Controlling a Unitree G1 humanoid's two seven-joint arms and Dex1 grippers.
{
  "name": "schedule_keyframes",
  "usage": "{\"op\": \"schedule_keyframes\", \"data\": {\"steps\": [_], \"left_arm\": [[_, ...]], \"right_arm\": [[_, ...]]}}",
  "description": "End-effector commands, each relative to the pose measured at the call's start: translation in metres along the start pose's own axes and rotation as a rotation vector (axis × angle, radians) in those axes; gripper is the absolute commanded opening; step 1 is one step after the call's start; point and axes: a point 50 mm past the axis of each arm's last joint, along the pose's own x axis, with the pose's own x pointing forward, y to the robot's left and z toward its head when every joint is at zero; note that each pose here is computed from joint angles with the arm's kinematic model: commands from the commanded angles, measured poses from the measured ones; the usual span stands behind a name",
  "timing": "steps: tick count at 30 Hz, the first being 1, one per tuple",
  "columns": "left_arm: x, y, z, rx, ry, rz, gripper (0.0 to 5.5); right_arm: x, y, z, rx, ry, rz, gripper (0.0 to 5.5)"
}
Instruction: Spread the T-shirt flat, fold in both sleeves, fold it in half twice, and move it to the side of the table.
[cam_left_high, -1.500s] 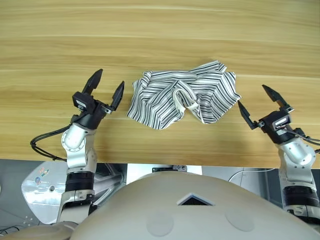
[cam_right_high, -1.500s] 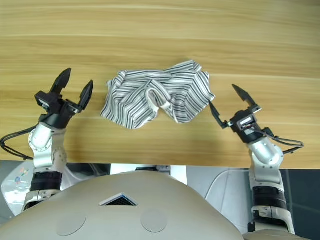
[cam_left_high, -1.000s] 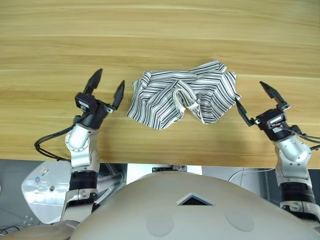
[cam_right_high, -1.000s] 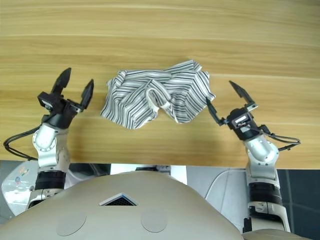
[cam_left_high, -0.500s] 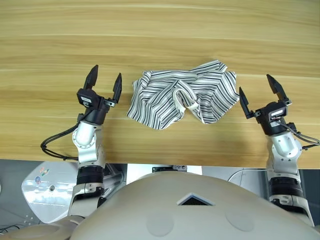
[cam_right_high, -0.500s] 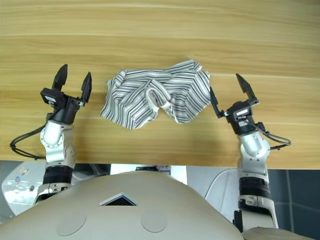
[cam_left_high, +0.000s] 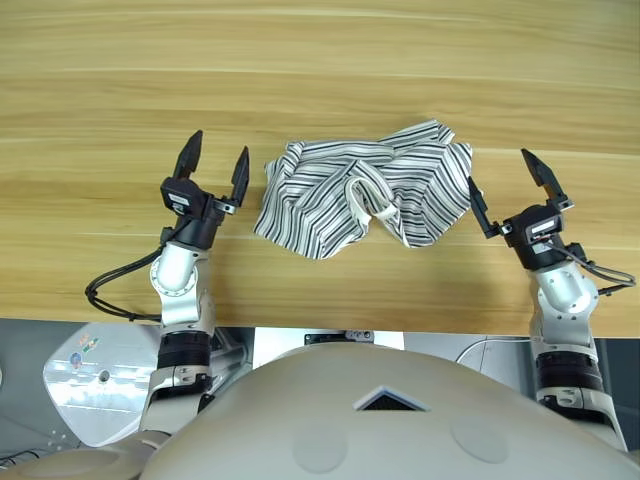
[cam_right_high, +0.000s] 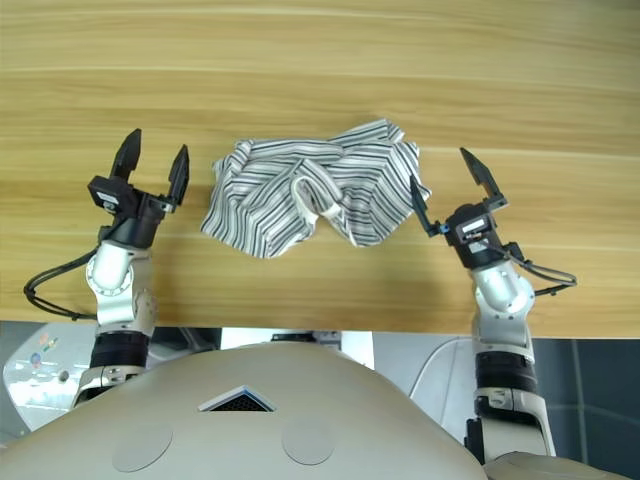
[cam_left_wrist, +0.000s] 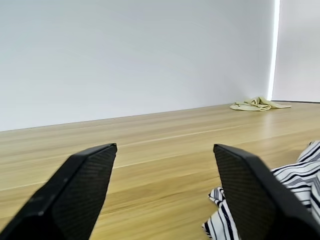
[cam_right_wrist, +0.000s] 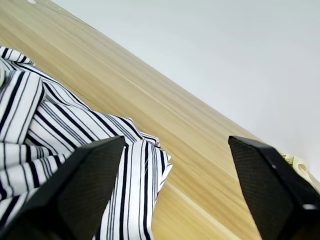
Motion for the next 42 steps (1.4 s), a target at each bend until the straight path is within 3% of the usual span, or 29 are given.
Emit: {"op": "schedule_keyframes", "data": {"steps": [1, 7, 12, 18, 23, 29, 33, 42], "left_arm": [[0.001, 0.0, 0.002, -0.008, 0.001, -0.029, 3.59], [-0.004, -0.011, 0.007, -0.013, -0.009, -0.157, 3.59], [-0.031, -0.036, 0.021, -0.001, 0.014, -0.532, 3.59], [-0.038, -0.063, 0.026, 0.006, 0.056, -0.753, 3.59], [-0.02, -0.084, 0.015, 0.144, 0.157, -0.729, 3.59], [-0.014, -0.111, -0.004, 0.378, 0.25, -0.743, 3.59], [-0.016, -0.121, -0.011, 0.422, 0.297, -0.771, 3.59], [-0.027, -0.111, -0.013, 0.488, 0.381, -0.734, 3.59]], "right_arm": [[0.003, -0.003, 0.002, -0.012, -0.001, 0.024, 3.83], [0.003, -0.004, 0.006, -0.019, -0.011, 0.056, 3.83], [-0.017, -0.007, 0.013, -0.102, 0.029, 0.229, 3.83], [-0.037, -0.01, 0.024, -0.208, 0.088, 0.479, 3.83], [-0.037, -0.001, 0.018, -0.218, 0.145, 0.6, 3.83], [-0.031, 0.033, -0.001, -0.205, 0.207, 0.718, 3.83], [-0.026, 0.045, -0.006, -0.201, 0.204, 0.733, 3.83], [-0.017, 0.042, -0.006, -0.217, 0.199, 0.713, 3.83]]}}
